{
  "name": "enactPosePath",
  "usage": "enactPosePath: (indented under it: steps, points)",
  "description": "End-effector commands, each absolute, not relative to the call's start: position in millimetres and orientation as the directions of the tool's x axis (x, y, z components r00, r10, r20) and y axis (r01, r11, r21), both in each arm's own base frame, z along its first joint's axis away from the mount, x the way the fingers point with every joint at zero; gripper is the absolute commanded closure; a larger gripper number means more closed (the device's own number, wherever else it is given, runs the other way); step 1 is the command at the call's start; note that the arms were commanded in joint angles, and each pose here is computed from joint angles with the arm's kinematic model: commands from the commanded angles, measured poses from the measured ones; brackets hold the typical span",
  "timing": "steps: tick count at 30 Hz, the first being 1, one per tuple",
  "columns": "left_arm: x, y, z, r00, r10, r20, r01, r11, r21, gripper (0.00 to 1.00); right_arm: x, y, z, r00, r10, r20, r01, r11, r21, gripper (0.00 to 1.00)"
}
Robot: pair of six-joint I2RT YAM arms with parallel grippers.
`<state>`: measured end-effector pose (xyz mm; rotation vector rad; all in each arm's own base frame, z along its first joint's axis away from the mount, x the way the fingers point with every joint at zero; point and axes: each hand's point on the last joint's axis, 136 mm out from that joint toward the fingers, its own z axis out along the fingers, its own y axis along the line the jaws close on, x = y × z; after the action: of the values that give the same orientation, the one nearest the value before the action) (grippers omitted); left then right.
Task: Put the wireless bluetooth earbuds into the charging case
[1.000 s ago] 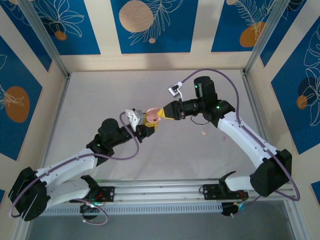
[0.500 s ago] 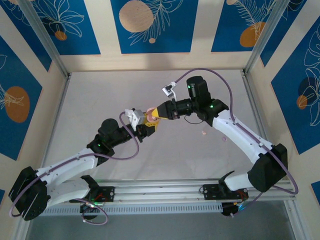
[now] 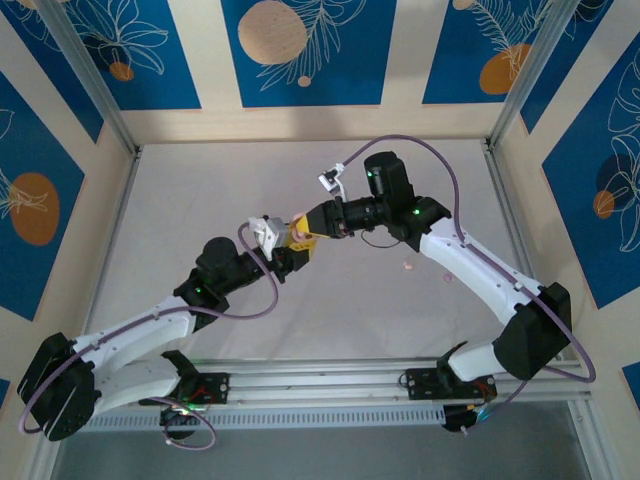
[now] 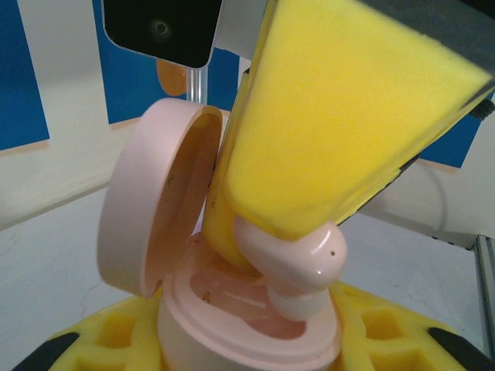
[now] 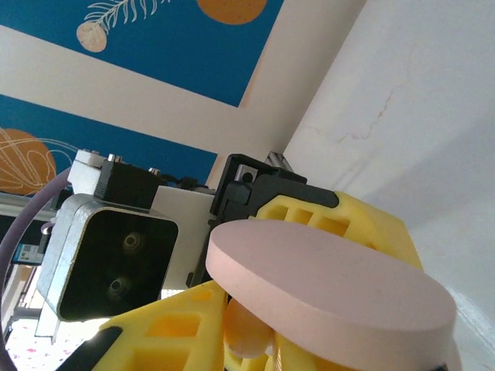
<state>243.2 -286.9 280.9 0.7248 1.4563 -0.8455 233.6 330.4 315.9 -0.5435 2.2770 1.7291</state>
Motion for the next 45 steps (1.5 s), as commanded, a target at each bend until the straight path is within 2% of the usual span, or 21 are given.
enactPosePath:
  steps: [1,27,45]
  points:
    - [235.7,-291.7,298.2,-0.032,-0.108,-0.994,0.862,0.5,-0.082,0.76,240.9,332.2,318.5,-0.893,-0.12,-0.434,-0.45,0.277,0.849,0.8]
    - [236.4,-287.0,309.8,-0.018,-0.151,-0.988,0.852,0.515,-0.094,0.76,247.1,327.1,297.5,-0.881,-0.115,-0.459,-0.457,0.46,0.761,0.76]
    - [237.5,-286.9,309.2,-0.02,-0.148,-0.989,0.849,0.519,-0.095,0.75,244.0,322.4,305.2,-0.874,-0.122,-0.471,-0.468,0.476,0.744,0.73]
